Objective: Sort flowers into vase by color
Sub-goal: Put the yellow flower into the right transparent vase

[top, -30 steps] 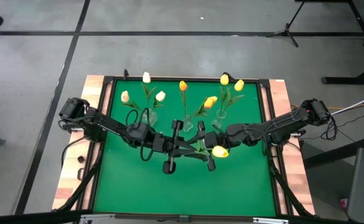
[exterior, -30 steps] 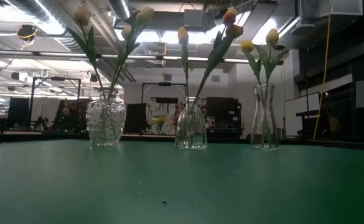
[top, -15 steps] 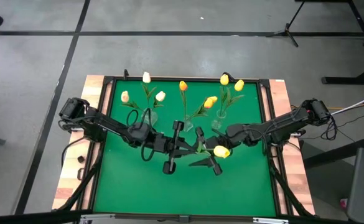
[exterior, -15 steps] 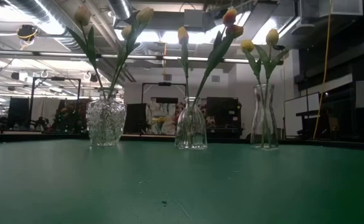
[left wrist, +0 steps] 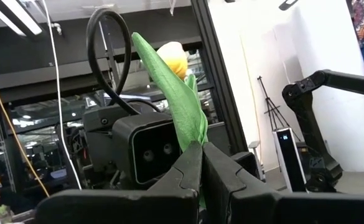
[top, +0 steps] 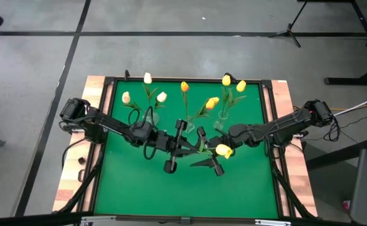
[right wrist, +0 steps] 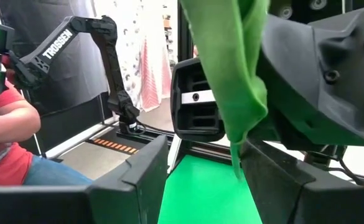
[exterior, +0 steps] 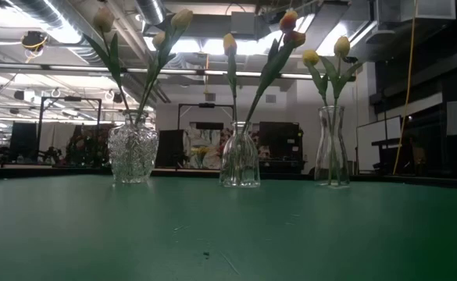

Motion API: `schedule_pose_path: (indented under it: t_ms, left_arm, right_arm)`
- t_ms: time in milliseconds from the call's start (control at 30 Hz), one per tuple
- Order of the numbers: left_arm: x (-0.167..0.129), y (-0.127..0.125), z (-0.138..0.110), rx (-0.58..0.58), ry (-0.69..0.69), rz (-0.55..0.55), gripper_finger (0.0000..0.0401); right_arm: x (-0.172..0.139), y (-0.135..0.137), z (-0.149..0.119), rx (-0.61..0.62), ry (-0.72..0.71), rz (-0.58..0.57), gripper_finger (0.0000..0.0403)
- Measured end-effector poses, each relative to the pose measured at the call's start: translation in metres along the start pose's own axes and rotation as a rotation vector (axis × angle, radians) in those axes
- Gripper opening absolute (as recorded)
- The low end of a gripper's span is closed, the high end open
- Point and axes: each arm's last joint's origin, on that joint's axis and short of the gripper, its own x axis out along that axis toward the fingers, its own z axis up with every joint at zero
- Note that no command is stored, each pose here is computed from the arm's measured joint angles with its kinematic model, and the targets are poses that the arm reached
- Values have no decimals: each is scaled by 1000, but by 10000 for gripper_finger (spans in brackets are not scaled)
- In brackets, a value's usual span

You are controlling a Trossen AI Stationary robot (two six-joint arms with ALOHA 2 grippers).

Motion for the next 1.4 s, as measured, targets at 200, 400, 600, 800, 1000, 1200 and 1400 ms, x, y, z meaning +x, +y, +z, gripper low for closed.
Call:
schedule_pose_path:
  t_ms: [200, 400, 600, 800, 1000, 1200, 1400]
  left_arm:
    - [0, 0, -1, -8, 6, -2, 0]
    - [0, 0, -2, -15, 15, -6, 0]
    - [0, 0, -2, -15, 16, -7, 0]
    - [0, -1, -2, -15, 25, -9, 0]
    - [0, -1, -3, -16, 34, -9, 0]
    - [0, -1, -4, -16, 44, -11, 0]
    - [0, -1, -4, -18, 45, -11, 0]
  right_arm:
    - [0, 0, 0, 3, 0, -7, 198]
    - [0, 0, -1, 22, 5, 3, 198]
    - [0, 1, 0, 21, 0, 35, 198]
    - [0, 1, 0, 22, 2, 45, 198]
    - [0, 0, 0, 31, 3, -4, 162]
    - [0, -1, -1, 46, 4, -34, 57]
    - [0, -2, 0, 41, 3, -72, 15]
